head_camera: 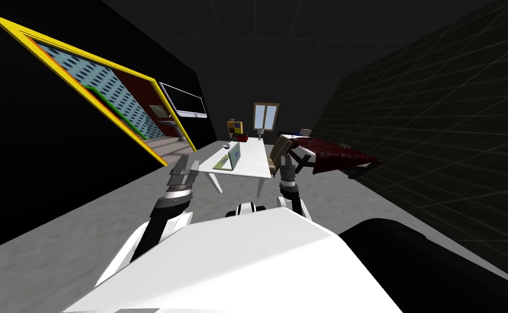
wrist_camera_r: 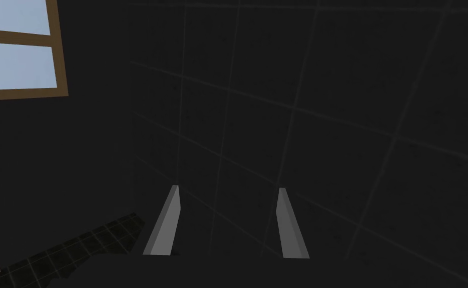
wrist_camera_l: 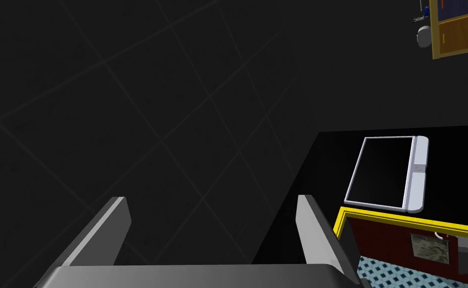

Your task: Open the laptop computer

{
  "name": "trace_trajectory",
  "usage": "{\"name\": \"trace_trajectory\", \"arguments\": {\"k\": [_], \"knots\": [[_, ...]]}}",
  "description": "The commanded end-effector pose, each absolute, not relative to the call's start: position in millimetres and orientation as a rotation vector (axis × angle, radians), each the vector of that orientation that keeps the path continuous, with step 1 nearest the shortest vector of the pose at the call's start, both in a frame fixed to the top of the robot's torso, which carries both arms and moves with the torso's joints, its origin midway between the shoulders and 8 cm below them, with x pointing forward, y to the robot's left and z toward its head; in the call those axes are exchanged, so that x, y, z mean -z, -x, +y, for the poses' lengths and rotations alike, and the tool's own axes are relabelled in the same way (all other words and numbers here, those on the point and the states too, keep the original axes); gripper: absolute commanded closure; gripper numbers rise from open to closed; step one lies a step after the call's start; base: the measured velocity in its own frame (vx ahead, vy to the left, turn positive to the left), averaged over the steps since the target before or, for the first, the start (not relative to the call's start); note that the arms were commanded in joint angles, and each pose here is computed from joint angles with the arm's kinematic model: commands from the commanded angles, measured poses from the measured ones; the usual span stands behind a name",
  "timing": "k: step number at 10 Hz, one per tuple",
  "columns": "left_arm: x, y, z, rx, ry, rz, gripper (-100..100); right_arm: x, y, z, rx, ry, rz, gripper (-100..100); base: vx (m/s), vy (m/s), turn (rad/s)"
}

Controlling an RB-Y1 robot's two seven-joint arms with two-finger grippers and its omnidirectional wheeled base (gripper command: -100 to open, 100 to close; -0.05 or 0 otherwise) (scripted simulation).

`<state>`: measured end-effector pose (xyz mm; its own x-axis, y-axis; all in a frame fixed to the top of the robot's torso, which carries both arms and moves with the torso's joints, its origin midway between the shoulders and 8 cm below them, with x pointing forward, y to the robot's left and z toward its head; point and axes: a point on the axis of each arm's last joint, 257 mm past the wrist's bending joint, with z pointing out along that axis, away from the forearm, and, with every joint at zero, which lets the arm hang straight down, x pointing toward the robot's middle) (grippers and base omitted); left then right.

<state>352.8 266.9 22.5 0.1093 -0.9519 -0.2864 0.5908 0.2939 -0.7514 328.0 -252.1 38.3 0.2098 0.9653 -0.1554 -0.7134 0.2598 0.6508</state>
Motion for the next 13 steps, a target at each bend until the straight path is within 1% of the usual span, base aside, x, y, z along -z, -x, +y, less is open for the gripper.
{"name": "trace_trajectory", "arguments": {"k": [1,13], "knots": [[-9.7,-360.6,269.2,1.189,0.561,0.910,-100,-38.3,-328.0,-252.1,-1.236,-0.498,0.607,0,0.056,-0.026,-0.103],[41.7,-383.6,281.6,1.061,0.669,1.150,-100,-38.3,-328.0,-252.1,-1.236,-0.498,0.607,0,0.044,-0.017,-0.075]]}}
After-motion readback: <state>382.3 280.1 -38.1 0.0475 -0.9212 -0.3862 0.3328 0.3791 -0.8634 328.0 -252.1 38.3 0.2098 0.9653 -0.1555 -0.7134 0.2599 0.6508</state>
